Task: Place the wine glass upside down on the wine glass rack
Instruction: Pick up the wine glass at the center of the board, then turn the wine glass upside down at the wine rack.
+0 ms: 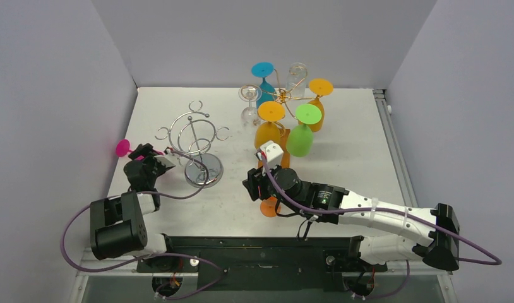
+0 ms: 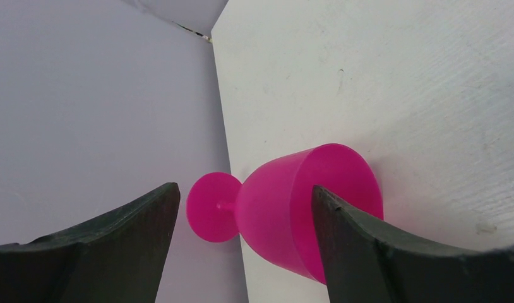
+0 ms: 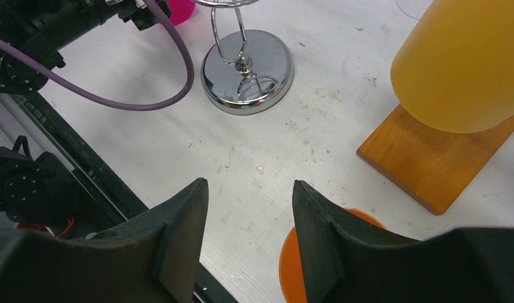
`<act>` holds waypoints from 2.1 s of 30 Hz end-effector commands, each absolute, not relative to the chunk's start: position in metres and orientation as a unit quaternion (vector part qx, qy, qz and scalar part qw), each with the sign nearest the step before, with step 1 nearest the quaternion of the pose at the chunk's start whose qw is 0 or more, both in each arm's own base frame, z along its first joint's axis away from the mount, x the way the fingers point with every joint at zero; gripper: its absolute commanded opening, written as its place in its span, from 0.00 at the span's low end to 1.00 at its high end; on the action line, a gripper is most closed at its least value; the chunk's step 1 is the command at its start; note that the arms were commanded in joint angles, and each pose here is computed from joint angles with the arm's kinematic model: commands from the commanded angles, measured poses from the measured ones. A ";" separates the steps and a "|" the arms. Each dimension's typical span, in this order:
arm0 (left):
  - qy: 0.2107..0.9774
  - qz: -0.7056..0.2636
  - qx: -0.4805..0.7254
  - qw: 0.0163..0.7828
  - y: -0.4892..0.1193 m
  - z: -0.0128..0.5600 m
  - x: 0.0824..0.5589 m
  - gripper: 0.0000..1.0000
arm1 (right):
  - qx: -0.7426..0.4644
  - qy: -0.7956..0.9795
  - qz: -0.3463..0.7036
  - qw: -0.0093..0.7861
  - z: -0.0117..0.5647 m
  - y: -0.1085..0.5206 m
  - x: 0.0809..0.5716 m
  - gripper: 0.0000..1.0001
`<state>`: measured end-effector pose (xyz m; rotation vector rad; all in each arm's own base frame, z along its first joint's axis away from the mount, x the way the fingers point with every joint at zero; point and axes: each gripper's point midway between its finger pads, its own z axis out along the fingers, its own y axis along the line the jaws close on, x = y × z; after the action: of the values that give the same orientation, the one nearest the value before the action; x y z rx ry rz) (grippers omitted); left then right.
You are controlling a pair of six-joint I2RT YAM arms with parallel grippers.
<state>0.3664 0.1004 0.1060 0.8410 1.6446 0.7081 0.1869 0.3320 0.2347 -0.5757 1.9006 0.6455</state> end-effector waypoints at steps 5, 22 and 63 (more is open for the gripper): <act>0.666 0.408 0.405 0.475 0.114 0.093 0.360 0.50 | -0.215 0.765 0.302 0.526 0.268 0.336 0.190 0.46; 0.680 0.430 0.326 0.497 0.122 0.121 0.323 0.00 | -0.218 0.759 0.317 0.525 0.282 0.335 0.186 0.42; 0.679 0.220 0.260 0.651 0.029 0.355 0.212 0.00 | -0.284 0.720 0.368 0.516 0.353 0.342 0.157 0.43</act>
<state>0.2378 0.0524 0.3184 0.6050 1.5811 0.6155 0.1602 0.3361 0.3294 -0.6618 1.7731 0.8246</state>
